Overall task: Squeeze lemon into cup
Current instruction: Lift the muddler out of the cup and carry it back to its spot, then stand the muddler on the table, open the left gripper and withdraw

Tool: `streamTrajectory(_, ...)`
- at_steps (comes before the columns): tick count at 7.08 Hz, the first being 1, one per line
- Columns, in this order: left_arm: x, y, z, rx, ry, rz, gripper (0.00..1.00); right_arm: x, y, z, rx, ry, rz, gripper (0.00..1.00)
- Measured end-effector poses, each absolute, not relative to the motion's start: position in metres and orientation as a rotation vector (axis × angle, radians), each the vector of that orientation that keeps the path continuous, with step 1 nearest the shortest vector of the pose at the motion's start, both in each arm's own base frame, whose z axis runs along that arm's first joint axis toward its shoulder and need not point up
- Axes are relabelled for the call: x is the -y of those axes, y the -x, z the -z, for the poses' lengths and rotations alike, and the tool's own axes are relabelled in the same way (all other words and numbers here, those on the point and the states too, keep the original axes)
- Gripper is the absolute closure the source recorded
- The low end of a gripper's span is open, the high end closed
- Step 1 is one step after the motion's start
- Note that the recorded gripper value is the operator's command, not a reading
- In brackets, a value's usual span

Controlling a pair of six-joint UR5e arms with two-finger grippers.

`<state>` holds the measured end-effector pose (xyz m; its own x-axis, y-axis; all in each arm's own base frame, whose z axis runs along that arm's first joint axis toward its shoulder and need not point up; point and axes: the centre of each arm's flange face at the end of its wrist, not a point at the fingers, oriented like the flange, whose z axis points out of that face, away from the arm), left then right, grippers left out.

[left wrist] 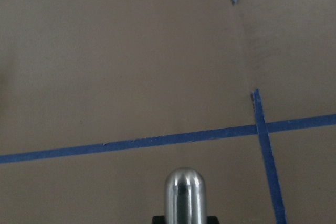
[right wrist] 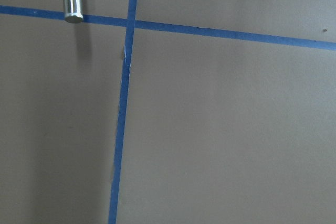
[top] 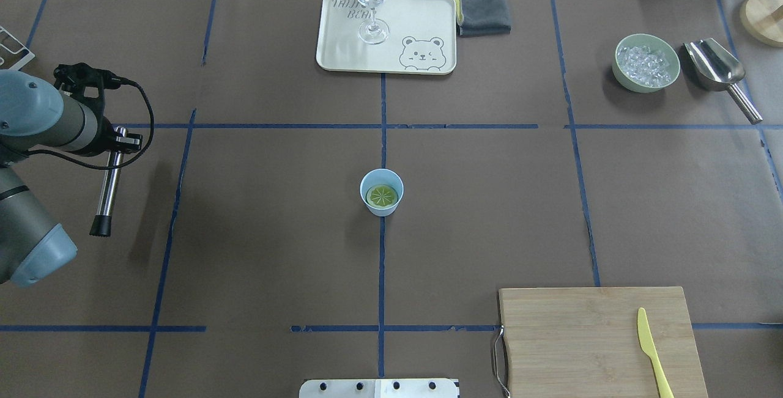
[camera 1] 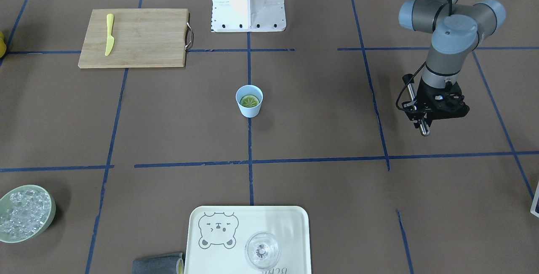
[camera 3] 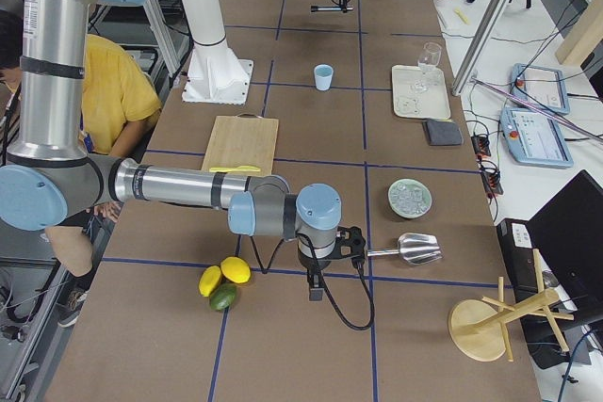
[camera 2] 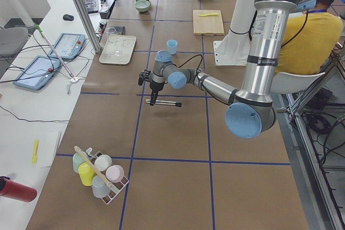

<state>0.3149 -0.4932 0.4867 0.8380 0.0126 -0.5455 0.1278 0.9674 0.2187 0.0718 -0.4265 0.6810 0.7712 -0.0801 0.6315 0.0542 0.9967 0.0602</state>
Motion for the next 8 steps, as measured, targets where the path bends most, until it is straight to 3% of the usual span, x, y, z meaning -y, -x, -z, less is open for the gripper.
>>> streamTrajectory(2,0.496,-0.32,-0.496,-0.564,-0.236,0.065,1.0,0.427,-0.072,-0.681,0.686,-0.043,0.074,0.0)
streamTrajectory(4,0.504,-0.332,-0.499,-0.559,-0.228,0.063,0.81,0.427,-0.072,-0.681,0.686,-0.044,0.074,0.0)
streamTrajectory(5,0.506,-0.341,-0.501,-0.555,-0.222,0.056,0.1,0.427,-0.072,-0.681,0.686,-0.044,0.074,0.0)
streamTrajectory(6,0.506,-0.348,-0.501,-0.553,-0.219,0.045,0.0,0.427,-0.072,-0.681,0.686,-0.045,0.074,0.0)
streamTrajectory(8,0.504,-0.35,-0.492,-0.565,-0.231,0.031,0.0,0.427,-0.072,-0.68,0.686,-0.046,0.075,0.0)
